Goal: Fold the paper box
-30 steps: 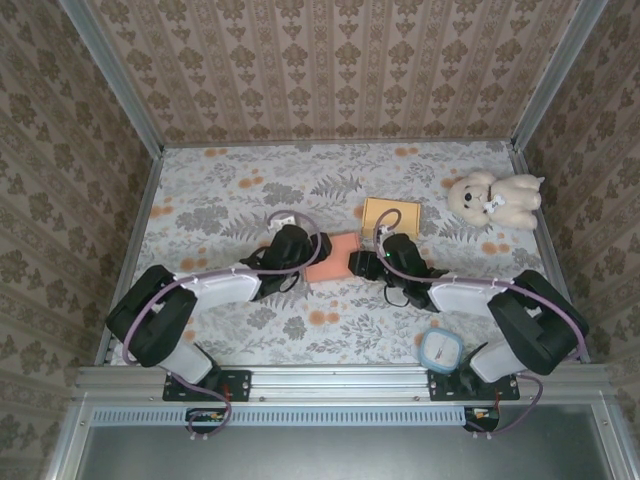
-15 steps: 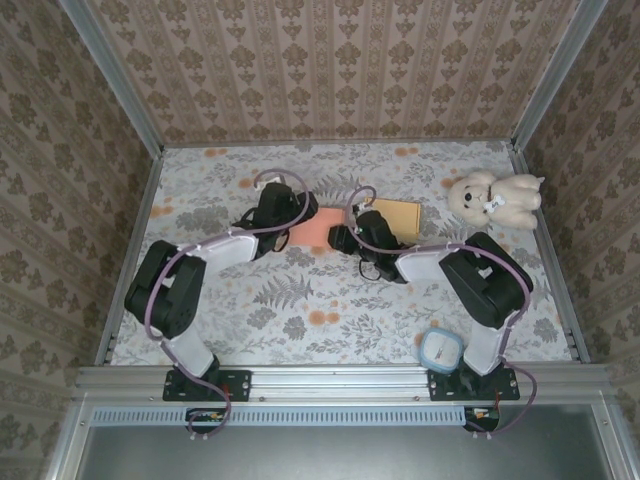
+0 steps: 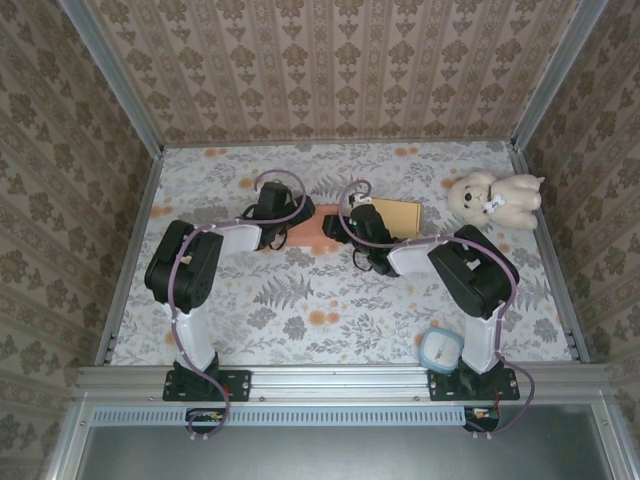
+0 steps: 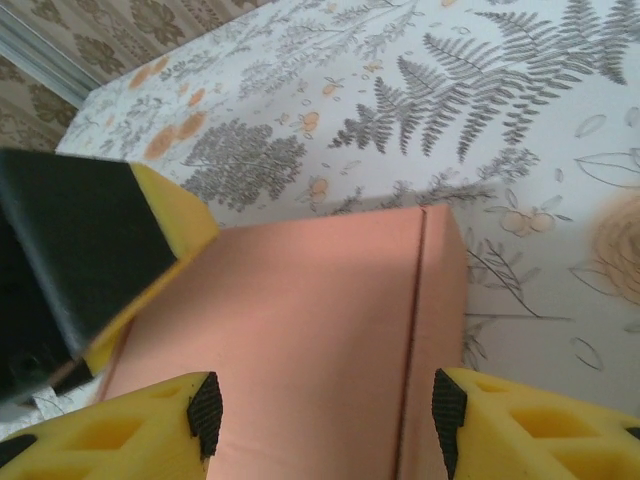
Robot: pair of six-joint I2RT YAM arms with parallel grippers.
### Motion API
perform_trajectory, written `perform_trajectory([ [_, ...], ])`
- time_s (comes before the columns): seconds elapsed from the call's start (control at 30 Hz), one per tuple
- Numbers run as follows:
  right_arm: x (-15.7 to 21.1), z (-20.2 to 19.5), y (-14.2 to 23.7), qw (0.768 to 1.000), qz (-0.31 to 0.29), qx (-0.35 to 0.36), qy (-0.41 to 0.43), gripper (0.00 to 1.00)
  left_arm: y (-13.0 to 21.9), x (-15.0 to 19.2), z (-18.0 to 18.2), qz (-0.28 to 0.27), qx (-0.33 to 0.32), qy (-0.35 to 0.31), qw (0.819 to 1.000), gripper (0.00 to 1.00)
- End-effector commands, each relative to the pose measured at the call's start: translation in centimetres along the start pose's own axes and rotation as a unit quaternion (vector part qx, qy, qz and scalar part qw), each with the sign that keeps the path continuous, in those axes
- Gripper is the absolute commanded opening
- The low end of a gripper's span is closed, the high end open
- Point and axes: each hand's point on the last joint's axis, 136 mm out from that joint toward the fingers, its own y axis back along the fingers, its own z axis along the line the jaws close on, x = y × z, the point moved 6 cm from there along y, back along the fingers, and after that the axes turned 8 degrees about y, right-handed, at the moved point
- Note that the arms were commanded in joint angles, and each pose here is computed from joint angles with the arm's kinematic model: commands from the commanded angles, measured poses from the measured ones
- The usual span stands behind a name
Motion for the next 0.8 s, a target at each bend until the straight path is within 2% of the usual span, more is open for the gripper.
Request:
perform_trajectory([
  [0.0,-1.6,-0.3,2.3,0.999,-0.037,0.024,0.022,0.61,2.1,-2.3,-2.1,-0.038,0.027,-0.008,0.999,0.89],
  [0.2,-2.7,-1.1,6.7,0.996,-0.052,0.059,0.042,0.62,7.4,-3.4,-1.9,-0.09,0.018,-0.034,0.995,0.93],
  [0.3,-3.5,-1.6,8.9,0.993,-0.053,0.089,0.062,0.62,10.5,-3.6,-1.2,-0.128,0.016,-0.045,0.991,1.0],
  [0.4,-4.0,-2.4,11.1,0.987,-0.043,0.127,0.093,0.63,13.4,-3.6,-0.4,-0.16,0.013,-0.064,0.985,1.0],
  [0.5,-4.8,-3.6,14.0,0.977,-0.049,0.168,0.123,0.65,16.0,-4.1,1.4,-0.189,0.004,-0.063,0.98,1.0],
  [0.63,-4.9,-6.9,17.6,0.957,-0.048,0.245,0.149,0.68,19.8,-4.3,4.2,-0.26,-0.033,-0.077,0.962,1.0],
  [0.73,-4.3,-10.3,19.6,0.945,-0.046,0.294,0.137,0.96,21.8,-4.4,7.1,-0.312,-0.094,-0.089,0.941,1.0],
  [0.77,-4.2,-11.5,20.1,0.943,-0.048,0.301,0.136,0.97,22.0,-4.3,8.4,-0.324,-0.115,-0.089,0.935,1.0],
])
